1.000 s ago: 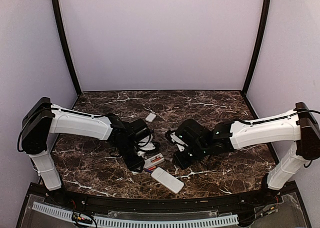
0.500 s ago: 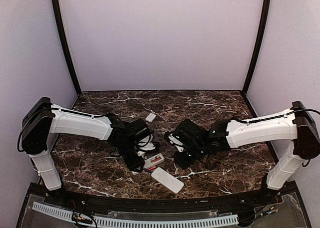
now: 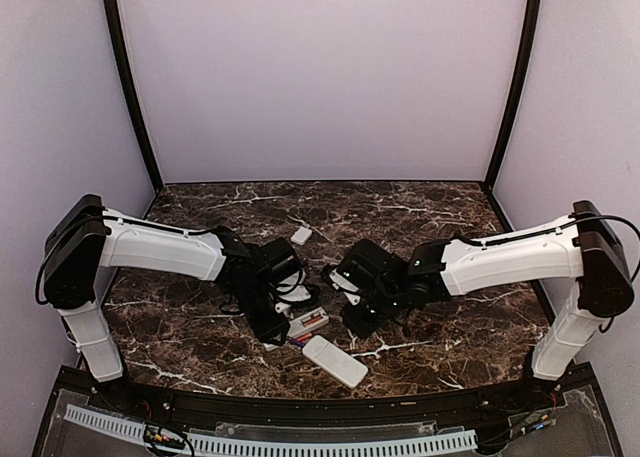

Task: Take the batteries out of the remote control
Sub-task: Remove the battery from the remote control without the battery cover.

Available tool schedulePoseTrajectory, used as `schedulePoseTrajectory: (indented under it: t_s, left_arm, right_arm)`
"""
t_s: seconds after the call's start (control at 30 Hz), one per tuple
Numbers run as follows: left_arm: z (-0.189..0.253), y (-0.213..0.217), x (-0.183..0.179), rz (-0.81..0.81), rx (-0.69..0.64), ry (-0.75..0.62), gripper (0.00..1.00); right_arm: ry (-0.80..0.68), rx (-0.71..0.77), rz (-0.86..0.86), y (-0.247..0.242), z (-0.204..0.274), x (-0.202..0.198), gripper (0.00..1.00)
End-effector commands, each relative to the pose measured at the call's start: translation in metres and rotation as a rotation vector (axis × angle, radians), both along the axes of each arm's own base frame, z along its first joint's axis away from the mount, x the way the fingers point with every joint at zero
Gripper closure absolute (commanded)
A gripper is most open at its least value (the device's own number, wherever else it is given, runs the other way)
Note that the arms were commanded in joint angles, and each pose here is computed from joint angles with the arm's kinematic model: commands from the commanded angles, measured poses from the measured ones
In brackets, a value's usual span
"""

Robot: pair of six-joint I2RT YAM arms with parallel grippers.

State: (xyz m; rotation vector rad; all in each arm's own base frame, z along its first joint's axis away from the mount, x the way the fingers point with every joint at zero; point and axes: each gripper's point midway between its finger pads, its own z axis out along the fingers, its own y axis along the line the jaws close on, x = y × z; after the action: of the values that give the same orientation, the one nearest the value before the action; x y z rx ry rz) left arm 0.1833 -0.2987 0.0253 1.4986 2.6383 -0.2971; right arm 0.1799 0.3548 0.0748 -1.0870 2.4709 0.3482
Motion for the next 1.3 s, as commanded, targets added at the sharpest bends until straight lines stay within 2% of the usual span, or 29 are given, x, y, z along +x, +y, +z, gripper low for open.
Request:
schedulePoseTrajectory:
  t_s: [0.0,0.7,0.93,1.27]
  left_arm:
    - [-0.015,0.008,-0.005,-0.01,0.056,0.022,0.96]
    - [-0.017,0.009,-0.005,-0.009,0.065,0.024,0.96]
    - [-0.017,0.01,-0.005,-0.009,0.068,0.024,0.96]
    - [-0.017,0.01,-0.005,-0.009,0.07,0.025,0.96]
  right_arm:
    - [-0.014,-0.001,0.012,0.005,0.002,0.002,1.0]
    - [-0.004,-0.06,0.046,0.002,-0.006,-0.007,1.0]
    - [0.07,0.063,0.104,0.023,0.007,-0.023,1.0]
    - [0.17,0.284,0.159,0.047,0.05,-0.044,1.0]
